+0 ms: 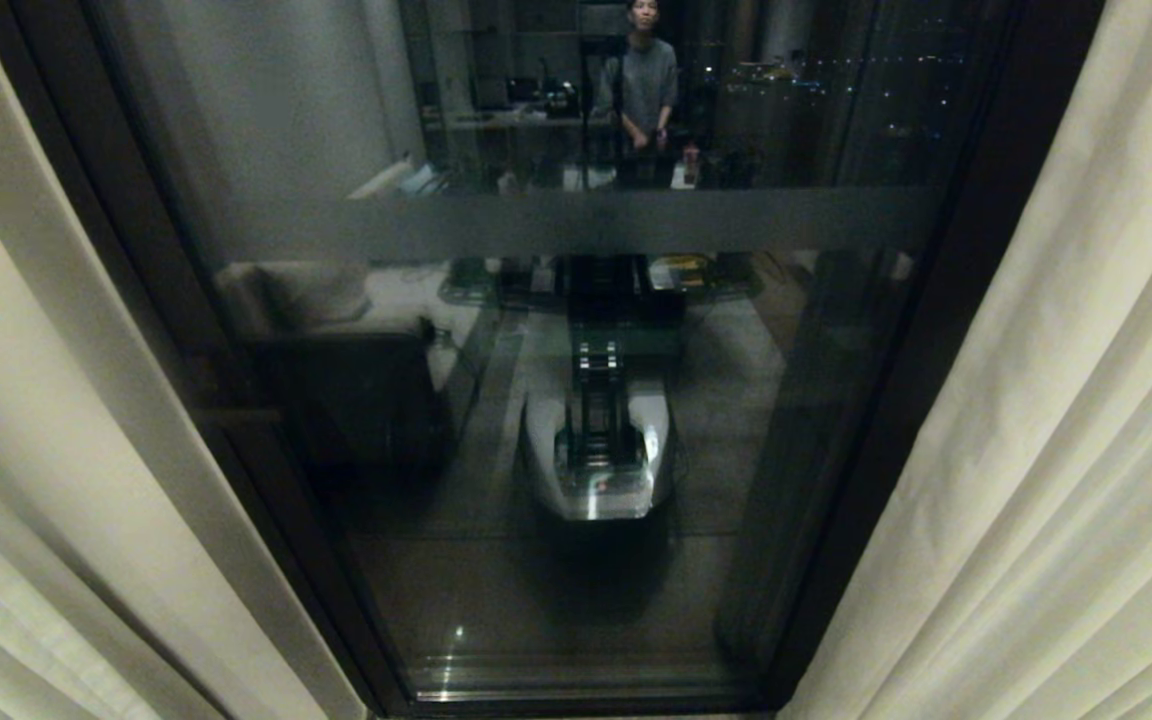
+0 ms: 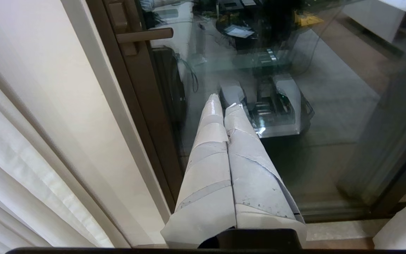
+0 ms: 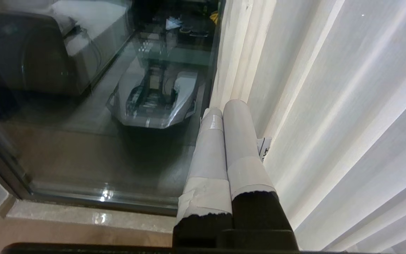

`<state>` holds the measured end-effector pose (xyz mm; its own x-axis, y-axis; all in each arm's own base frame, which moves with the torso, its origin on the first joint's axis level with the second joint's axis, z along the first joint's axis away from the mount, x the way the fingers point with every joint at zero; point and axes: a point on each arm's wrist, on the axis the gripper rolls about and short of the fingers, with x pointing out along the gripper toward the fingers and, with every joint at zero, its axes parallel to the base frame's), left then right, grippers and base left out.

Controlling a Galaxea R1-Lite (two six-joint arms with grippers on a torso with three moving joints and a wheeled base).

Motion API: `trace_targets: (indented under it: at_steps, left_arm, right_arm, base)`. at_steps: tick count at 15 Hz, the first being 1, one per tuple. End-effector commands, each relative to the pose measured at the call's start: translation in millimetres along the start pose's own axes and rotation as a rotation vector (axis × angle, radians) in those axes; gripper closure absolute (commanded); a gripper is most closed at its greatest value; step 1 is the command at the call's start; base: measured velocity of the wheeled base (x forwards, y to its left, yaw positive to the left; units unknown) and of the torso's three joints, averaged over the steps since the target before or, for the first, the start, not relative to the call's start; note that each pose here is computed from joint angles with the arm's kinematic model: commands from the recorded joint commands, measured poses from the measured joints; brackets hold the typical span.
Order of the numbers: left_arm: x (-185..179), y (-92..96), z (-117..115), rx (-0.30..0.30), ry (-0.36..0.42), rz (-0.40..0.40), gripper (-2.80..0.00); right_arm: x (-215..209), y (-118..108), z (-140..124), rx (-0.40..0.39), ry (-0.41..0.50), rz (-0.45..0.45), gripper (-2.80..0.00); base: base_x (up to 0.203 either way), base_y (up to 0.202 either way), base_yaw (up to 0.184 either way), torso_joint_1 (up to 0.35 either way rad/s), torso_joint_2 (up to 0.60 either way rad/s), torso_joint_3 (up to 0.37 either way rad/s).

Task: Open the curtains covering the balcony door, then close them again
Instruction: Pull the inner curtains open on both sides

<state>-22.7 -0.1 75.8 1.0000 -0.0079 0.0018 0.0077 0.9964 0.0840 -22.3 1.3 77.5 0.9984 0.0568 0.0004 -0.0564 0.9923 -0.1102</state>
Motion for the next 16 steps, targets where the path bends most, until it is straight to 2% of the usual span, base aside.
trace_targets:
  at_steps: [1, 4, 6, 9, 12, 13, 16]
  left_arm:
    - [-0.1, 0.0, 0.0, 0.002, -0.001, 0.000, 0.00]
    - [-0.1, 0.0, 0.0, 0.000, -0.001, 0.000, 0.00]
    - [-0.1, 0.0, 0.0, 0.000, -0.001, 0.000, 0.00]
    - [-0.1, 0.0, 0.0, 0.000, -0.001, 0.000, 0.00]
    - [-0.1, 0.0, 0.0, 0.000, -0.001, 0.000, 0.00]
    - [-0.1, 0.0, 0.0, 0.000, -0.001, 0.000, 0.00]
    - [-0.1, 0.0, 0.0, 0.000, -0.001, 0.000, 0.00]
  right_arm:
    - [4.1, -2.1, 17.6, 0.002, 0.020, 0.005, 0.00]
    - [24.8, -7.9, 59.1, 0.007, 0.052, -0.020, 0.00]
    - [46.8, -15.3, 92.7, 0.014, 0.034, -0.088, 0.00]
    - [74.7, -29.9, 149.7, 0.021, -0.057, -0.164, 0.00]
    - [90.0, -34.6, 176.5, 0.050, -0.106, -0.139, 0.00]
    - [93.2, -34.8, 182.7, 0.059, -0.126, -0.125, -2.80]
    - [109.5, -37.7, 196.3, 0.056, -0.187, -0.110, -2.80]
  base:
    - [0.000, 0.000, 0.000, 0.000, 0.00, 0.000]
    - [0.000, 0.000, 0.000, 0.000, 0.00, 0.000]
    - [0.000, 0.000, 0.000, 0.000, 0.00, 0.000]
    - [0.000, 0.000, 0.000, 0.000, 0.00, 0.000]
    - [0.000, 0.000, 0.000, 0.000, 0.00, 0.000]
    - [0.000, 0.000, 0.000, 0.000, 0.00, 0.000]
    - [0.000, 0.000, 0.000, 0.000, 0.00, 0.000]
